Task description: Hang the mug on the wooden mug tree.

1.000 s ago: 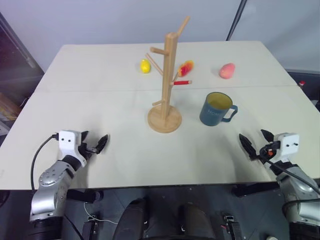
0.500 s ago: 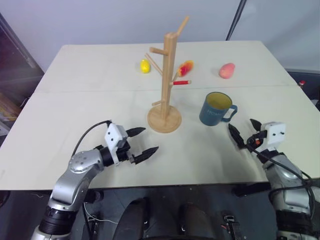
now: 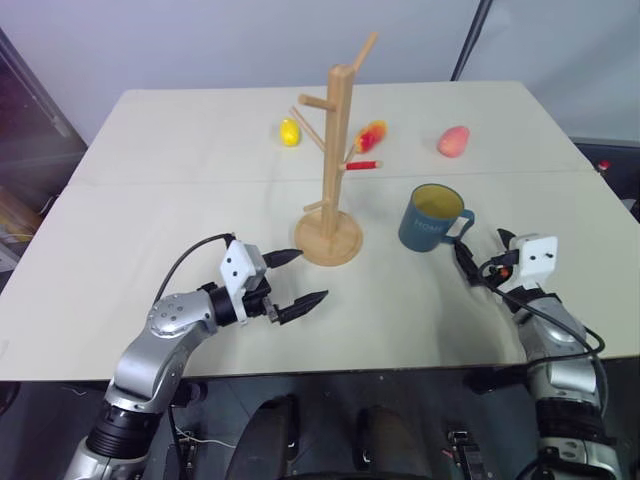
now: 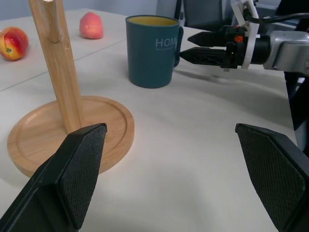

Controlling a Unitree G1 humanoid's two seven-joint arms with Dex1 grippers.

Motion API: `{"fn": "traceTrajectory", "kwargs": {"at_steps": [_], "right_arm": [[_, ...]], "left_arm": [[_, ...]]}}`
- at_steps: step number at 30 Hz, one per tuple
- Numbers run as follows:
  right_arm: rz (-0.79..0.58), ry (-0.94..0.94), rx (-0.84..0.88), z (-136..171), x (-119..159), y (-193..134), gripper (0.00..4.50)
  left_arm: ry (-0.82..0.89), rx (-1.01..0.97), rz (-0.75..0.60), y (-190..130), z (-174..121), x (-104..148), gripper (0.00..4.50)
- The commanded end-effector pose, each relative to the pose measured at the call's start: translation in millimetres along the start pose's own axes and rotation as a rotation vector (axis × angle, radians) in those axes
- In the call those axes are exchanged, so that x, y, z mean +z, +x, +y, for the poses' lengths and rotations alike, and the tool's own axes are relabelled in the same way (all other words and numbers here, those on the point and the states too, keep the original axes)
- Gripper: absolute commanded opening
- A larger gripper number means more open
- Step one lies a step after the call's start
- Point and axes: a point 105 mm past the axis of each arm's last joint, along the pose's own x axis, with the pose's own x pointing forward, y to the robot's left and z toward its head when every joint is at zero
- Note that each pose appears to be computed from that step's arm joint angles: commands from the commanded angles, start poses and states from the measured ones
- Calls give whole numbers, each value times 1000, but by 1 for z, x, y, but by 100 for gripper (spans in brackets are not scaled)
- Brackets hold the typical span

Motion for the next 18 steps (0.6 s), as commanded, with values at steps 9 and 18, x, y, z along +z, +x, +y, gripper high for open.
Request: {"fn": "traceTrajectory", "kwargs": {"at_steps": [9, 18], "right_arm": [[-29, -8, -18, -1, 5, 19, 446], [-36, 44, 40, 8, 2, 26, 111]], "left_arm": [[48, 1, -52, 0, -3, 18, 450], [56, 4, -54, 1, -1, 18, 450]]}}
